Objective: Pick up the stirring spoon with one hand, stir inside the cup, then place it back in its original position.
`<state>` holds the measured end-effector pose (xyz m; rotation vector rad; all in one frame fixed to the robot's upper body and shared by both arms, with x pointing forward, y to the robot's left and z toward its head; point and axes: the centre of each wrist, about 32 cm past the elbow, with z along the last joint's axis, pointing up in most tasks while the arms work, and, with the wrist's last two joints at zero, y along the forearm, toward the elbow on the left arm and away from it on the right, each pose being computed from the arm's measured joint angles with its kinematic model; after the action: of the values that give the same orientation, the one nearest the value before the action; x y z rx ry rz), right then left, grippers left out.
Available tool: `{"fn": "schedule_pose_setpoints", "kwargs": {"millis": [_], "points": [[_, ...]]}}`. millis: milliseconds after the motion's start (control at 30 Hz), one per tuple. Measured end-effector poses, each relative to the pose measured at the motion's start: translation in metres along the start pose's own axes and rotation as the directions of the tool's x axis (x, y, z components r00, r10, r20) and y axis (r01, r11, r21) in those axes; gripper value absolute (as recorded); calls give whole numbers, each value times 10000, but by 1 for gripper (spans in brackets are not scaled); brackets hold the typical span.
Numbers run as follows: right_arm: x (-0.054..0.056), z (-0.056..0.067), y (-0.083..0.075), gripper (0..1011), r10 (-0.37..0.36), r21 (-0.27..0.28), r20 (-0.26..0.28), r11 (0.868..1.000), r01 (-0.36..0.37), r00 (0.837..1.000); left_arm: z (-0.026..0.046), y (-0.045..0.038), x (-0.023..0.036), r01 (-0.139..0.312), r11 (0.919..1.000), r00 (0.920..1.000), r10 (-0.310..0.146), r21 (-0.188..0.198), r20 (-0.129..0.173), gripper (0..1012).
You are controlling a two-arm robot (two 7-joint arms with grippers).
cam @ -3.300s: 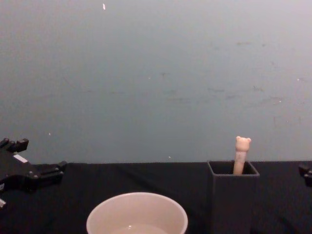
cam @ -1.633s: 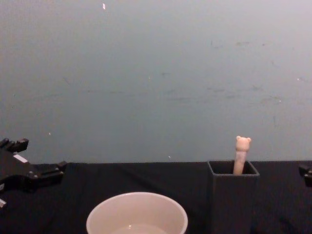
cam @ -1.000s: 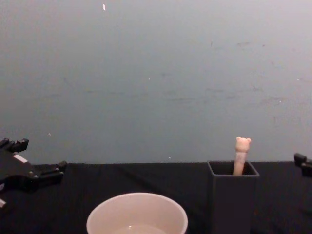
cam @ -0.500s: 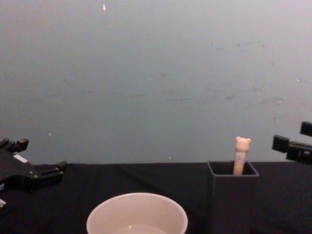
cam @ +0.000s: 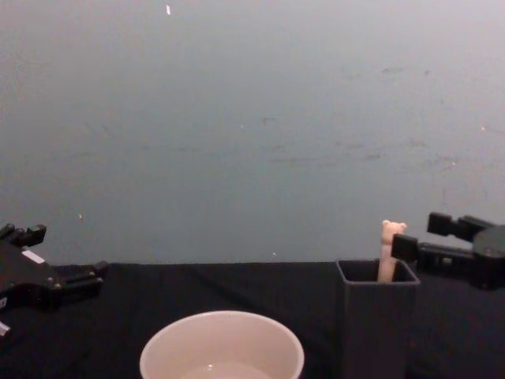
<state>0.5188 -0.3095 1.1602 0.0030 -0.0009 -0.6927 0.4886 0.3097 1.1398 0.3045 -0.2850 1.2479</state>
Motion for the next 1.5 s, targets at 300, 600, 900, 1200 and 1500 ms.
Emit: {"fn": "schedule_pose_setpoints", "kwargs": {"millis": [300,600,900,1200,1500], "points": [[79,-21,124,1000,339,-128,-160,9993,-341,9993,0,0,0,-1,10000,10000,1,-1,0,1001],[133,-21,230,1000,375,-230,-280,9990,-381,9989,0,0,0,0,10000,10000,0,0,0,1001],[168,-32,320,1000,315,-325,-390,9989,-328,9987,0,0,0,0,10000,10000,0,0,1,1001],[171,-34,392,1000,271,-492,-351,9984,-288,9990,0,0,0,0,10000,10000,0,-1,0,1001],[167,-32,403,1000,187,-591,-250,9981,-201,9995,0,0,0,0,10000,10000,0,0,0,1001]]}}
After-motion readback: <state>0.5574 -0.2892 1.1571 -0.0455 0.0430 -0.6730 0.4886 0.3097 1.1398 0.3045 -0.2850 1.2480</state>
